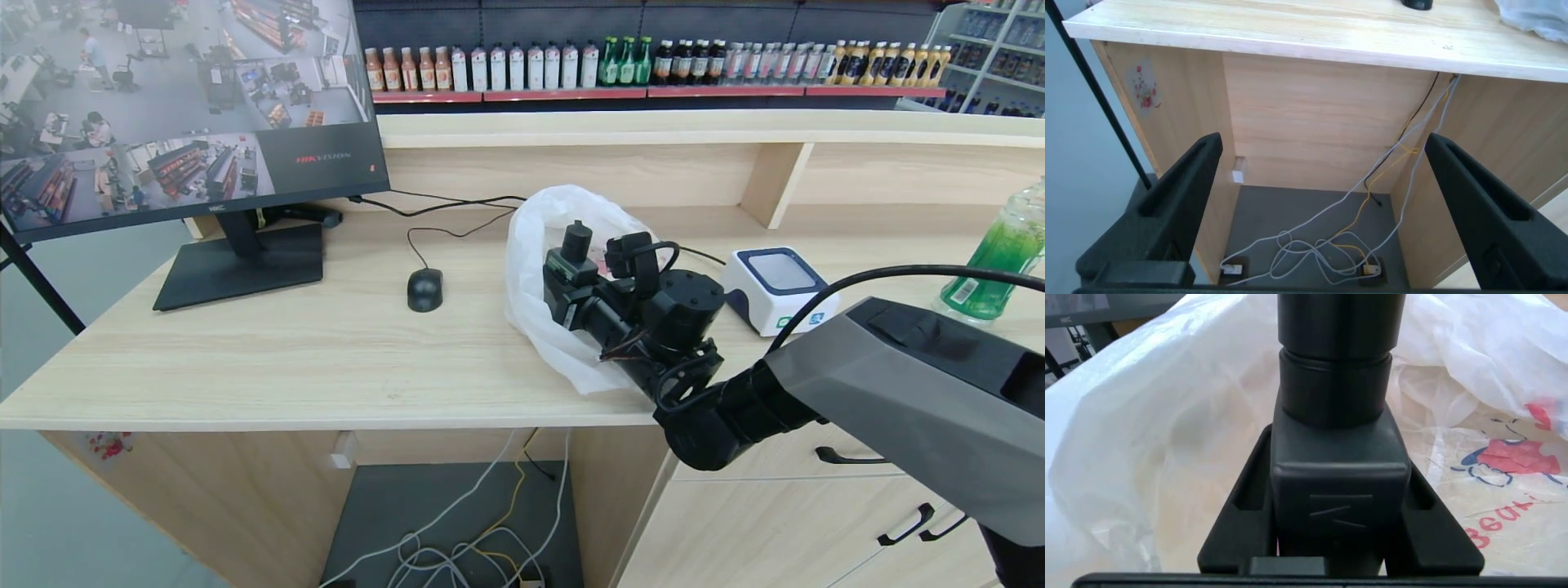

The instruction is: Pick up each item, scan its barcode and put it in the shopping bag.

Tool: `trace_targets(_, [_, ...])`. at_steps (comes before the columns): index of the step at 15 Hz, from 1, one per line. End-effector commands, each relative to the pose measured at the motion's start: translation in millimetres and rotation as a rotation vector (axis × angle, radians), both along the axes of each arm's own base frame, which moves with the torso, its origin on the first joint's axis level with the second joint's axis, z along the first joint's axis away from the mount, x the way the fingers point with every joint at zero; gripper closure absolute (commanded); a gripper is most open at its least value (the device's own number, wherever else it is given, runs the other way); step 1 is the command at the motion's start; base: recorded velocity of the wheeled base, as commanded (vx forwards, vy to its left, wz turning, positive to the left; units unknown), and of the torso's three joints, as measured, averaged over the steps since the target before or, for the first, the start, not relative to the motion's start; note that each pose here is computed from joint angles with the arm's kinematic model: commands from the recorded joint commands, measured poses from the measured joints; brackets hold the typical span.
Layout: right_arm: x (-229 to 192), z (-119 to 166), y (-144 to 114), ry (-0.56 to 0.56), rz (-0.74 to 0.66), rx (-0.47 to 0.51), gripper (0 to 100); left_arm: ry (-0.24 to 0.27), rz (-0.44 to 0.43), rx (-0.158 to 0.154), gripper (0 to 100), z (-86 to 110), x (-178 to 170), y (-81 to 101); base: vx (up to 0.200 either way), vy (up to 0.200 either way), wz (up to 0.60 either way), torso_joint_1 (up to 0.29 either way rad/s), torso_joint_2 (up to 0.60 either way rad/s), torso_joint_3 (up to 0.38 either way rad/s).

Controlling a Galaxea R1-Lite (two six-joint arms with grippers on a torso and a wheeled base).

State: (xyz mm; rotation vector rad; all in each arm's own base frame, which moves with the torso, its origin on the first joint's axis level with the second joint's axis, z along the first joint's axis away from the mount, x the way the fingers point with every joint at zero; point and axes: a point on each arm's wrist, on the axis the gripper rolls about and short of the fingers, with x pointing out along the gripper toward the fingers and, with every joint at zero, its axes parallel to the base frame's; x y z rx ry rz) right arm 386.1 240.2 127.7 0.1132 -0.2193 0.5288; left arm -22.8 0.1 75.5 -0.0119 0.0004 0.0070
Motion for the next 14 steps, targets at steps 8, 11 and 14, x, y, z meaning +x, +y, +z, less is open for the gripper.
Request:
trace_targets(8, [-3.0, -10.9, -1.9, 0.034, -0.007, -0.026, 100, 0.0, 0.001, 0.0, 0, 0.0, 0.0, 0.0, 0.0, 0.0, 0.0, 0.0, 0.0, 0.0])
trace_targets(11, [-3.0, -10.9, -1.9, 0.034, -0.007, -0.026, 100, 0.0, 0.001, 0.0, 0, 0.0, 0.0, 0.0, 0.0, 0.0, 0.0, 0.0, 0.0, 0.0])
trace_targets(14, [-3.4, -8.9, -2.2, 0.031, -0.007, -0.025, 100, 0.0, 0.001, 0.0, 0, 0.0, 0.0, 0.0, 0.0, 0.0, 0.0, 0.0, 0.0, 0.0])
